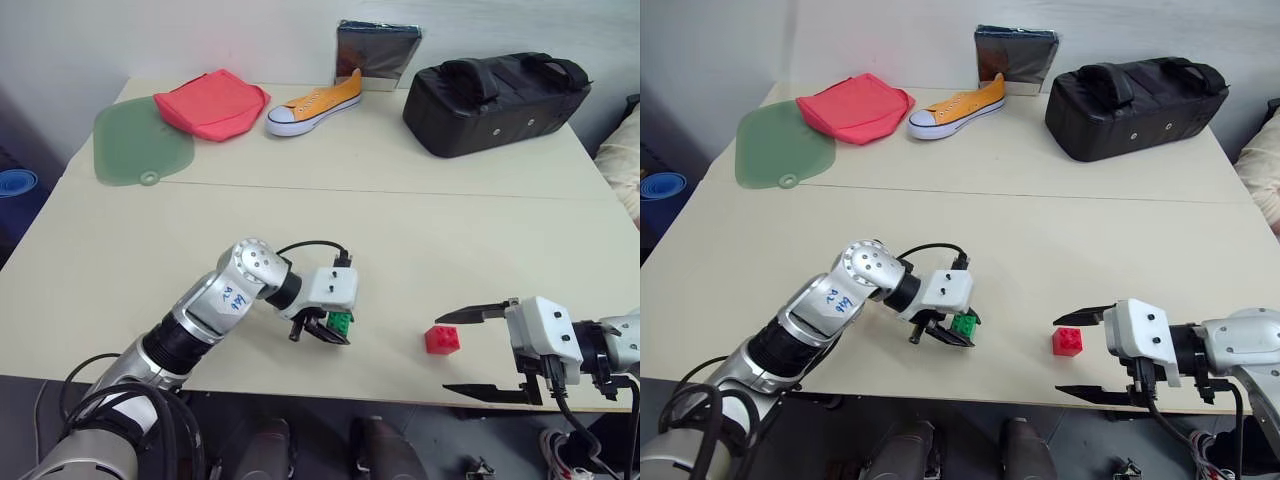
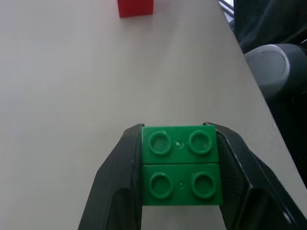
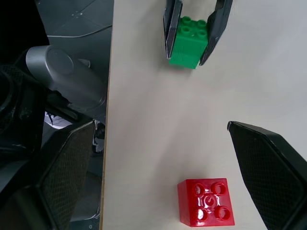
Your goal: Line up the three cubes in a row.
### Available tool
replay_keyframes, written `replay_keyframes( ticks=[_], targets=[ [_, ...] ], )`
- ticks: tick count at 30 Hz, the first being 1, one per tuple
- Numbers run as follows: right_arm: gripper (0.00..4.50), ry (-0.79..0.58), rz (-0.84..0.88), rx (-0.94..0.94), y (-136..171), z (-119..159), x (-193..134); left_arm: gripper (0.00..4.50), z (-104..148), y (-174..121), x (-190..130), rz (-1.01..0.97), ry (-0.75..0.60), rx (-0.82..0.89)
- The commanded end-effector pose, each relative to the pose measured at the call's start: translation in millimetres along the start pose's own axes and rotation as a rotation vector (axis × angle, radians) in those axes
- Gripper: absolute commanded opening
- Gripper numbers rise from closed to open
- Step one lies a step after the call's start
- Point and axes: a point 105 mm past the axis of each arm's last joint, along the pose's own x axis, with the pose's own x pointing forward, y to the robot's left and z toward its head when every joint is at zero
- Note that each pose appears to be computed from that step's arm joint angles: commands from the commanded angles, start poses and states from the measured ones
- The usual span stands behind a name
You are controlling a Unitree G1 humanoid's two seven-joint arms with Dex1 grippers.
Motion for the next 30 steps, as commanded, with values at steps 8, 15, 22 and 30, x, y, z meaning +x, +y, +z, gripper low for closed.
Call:
replay_keyframes(
  ticks=[8, 15, 22, 30],
  targets=[
    [4.50, 0.024, -0.040, -0.028, -9, -2, -11, 1.52, 23, 2, 11, -0.003, -0.037, 0.040],
    [4.50, 0.018, -0.044, -0.029, -9, 2, -8, 1.52, 29, 3, 18, -0.004, -0.049, 0.021],
    [4.50, 0.013, -0.048, -0.027, -9, 2, -6, 1.52, 22, 1, 20, -0.009, -0.009, 0.005],
    [4.50, 0.006, -0.048, -0.026, -10, 5, -5, 1.52, 13, 4, 28, 0.012, 0.025, -0.030]
  ],
)
